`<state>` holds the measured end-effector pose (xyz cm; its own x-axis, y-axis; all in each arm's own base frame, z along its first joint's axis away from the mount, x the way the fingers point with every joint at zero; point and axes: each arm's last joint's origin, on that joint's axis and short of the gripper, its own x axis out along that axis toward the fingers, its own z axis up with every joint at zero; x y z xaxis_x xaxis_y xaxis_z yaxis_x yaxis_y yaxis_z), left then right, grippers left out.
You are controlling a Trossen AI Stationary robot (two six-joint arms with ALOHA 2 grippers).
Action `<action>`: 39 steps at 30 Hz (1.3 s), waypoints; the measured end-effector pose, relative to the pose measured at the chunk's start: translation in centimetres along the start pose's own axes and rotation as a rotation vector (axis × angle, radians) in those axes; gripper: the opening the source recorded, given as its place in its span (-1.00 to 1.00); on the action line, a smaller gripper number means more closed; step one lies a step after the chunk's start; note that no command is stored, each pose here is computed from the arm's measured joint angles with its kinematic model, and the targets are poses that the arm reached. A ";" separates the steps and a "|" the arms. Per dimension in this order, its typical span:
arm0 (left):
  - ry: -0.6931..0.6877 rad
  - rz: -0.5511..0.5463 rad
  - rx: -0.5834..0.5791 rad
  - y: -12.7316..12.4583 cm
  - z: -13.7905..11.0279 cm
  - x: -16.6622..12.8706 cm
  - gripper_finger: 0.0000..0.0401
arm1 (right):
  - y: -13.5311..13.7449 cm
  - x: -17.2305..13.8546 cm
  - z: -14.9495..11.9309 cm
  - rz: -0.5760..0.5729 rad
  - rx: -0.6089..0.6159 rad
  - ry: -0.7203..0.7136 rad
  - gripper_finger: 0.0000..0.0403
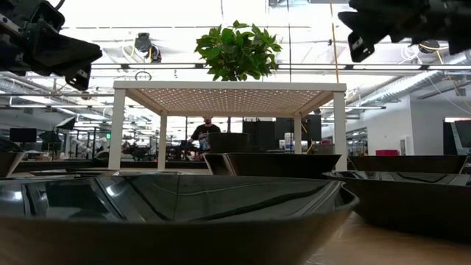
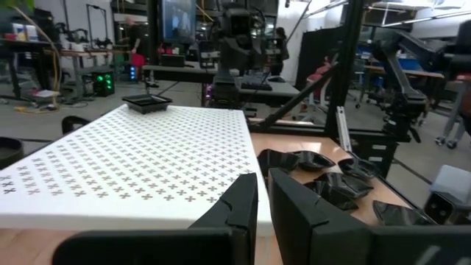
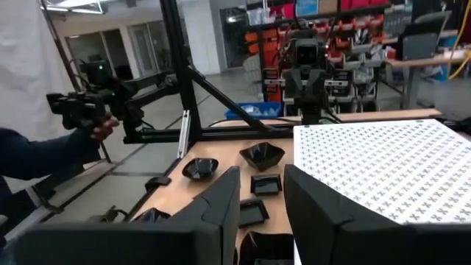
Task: Pick & Place Mini shaped plates
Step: Stack the black square plate on top of the black square plate on the shelf
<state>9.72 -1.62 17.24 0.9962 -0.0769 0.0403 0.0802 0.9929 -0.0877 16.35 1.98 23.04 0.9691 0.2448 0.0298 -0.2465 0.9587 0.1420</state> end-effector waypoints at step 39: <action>0.938 0.213 -0.521 -2.9 2.1 5.8 0.09 | -0.1 -1.4 -2.9 0.012 -0.233 -0.118 -0.54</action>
<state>15.17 -4.73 19.79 0.6028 -0.1662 -0.7804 -0.3123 0.8509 -0.4225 15.05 1.95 20.12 0.9567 0.2510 0.1477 -0.2397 0.9667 -0.0900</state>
